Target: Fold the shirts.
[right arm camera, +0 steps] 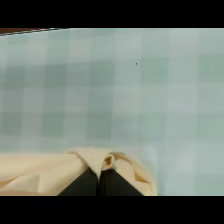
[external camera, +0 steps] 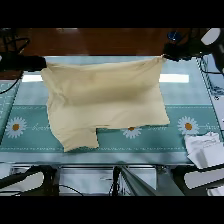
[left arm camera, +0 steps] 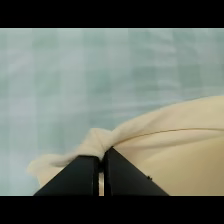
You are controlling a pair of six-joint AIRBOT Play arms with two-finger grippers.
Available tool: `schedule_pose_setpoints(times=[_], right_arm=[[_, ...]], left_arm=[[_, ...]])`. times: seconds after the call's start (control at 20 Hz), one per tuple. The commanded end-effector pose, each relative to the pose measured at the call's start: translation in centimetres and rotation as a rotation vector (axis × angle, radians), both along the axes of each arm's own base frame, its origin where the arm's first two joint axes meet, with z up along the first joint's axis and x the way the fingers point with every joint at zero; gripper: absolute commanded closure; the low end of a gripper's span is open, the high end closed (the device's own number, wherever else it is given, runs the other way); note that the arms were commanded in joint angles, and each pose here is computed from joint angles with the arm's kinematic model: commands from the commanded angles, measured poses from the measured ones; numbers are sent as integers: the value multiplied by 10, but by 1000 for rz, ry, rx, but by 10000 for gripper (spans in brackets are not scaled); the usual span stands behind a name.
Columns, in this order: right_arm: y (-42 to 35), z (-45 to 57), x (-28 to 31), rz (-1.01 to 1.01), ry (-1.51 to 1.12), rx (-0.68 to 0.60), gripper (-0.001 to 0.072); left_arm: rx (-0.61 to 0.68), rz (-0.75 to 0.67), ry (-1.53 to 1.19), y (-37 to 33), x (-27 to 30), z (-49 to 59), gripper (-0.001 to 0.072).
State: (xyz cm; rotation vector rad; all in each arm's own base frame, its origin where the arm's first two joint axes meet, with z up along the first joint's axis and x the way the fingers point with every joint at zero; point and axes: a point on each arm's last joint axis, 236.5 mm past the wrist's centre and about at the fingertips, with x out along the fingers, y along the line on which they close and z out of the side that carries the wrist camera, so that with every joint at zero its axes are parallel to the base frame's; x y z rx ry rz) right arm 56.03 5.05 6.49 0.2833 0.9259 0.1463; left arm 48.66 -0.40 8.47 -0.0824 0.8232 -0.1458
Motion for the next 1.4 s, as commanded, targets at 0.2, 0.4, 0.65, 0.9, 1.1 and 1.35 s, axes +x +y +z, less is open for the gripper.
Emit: schedule_pose_setpoints(times=[0.2, 0.4, 0.65, 0.9, 1.1, 1.35], right_arm=[[3, -55, 48, -82, -59, 81, 688], [4, -89, 49, -87, -4, 91, 688], [4, -97, 48, -75, 7, 78, 688], [-1, -67, 13, 42, 66, -36, 688], [-6, -85, -25, 101, 234, -93, 688], [3, -116, -31, 109, 308, -48, 688]], left_arm=[[-85, 71, -9, -3, 46, -61, 684], [-88, 47, 47, -19, 49, -96, 684], [-85, 57, 53, -15, 52, -105, 684], [-50, 6, 154, 2, 11, -78, 684], [-113, -47, 425, -11, -55, -101, 684], [-157, -17, 474, -20, -65, -143, 683]])
